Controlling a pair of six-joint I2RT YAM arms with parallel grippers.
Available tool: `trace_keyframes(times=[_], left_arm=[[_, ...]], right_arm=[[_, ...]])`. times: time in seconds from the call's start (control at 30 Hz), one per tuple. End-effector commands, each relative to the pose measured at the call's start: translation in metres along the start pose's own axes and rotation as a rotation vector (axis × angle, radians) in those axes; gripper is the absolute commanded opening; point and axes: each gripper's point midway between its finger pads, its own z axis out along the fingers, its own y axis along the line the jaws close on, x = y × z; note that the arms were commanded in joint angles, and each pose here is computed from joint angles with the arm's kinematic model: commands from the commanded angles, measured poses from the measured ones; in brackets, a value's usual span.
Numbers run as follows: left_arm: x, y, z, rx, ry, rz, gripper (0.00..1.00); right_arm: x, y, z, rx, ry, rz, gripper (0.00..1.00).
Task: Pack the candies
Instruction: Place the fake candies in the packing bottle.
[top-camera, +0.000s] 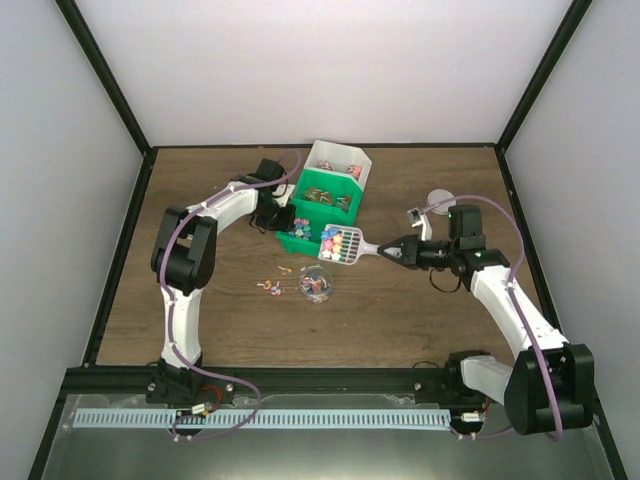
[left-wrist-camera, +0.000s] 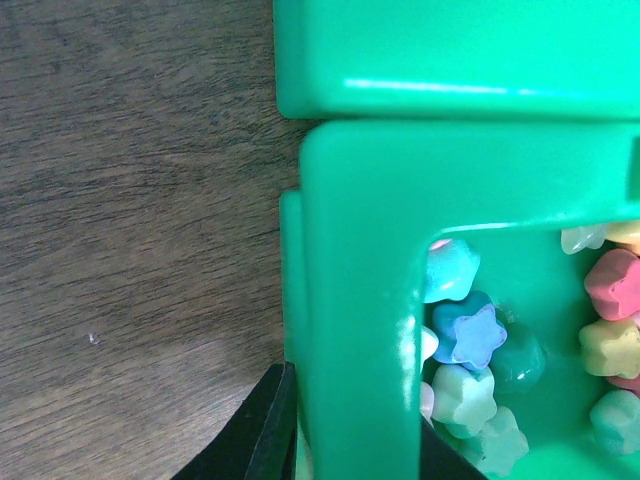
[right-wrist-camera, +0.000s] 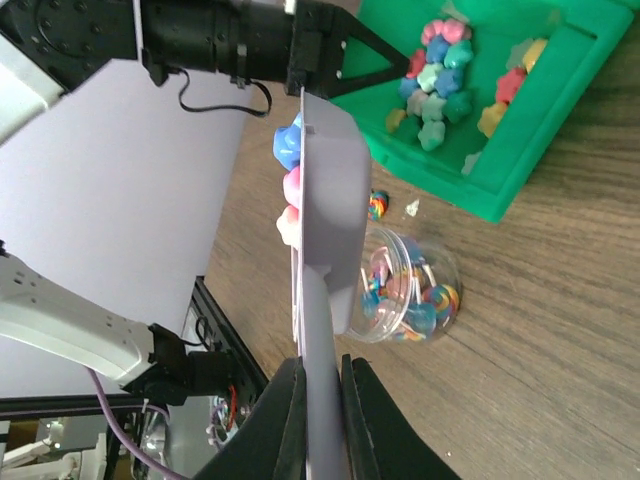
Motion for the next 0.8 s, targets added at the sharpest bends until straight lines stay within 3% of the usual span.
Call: trace_keyframes(times=[0.0, 0.77], left_arm=[[-0.015, -0.011, -0.003, 0.062, -0.035, -0.010, 0.18], [-0.013, -0.011, 0.000, 0.070, -0.030, -0.011, 0.18]], right_arm=[[0.016, -0.001, 0.003, 0.031, 0.030, -0.029, 0.01], [0.042, 0.007, 0.021, 0.219, 0.112, -0.304, 0.01]])
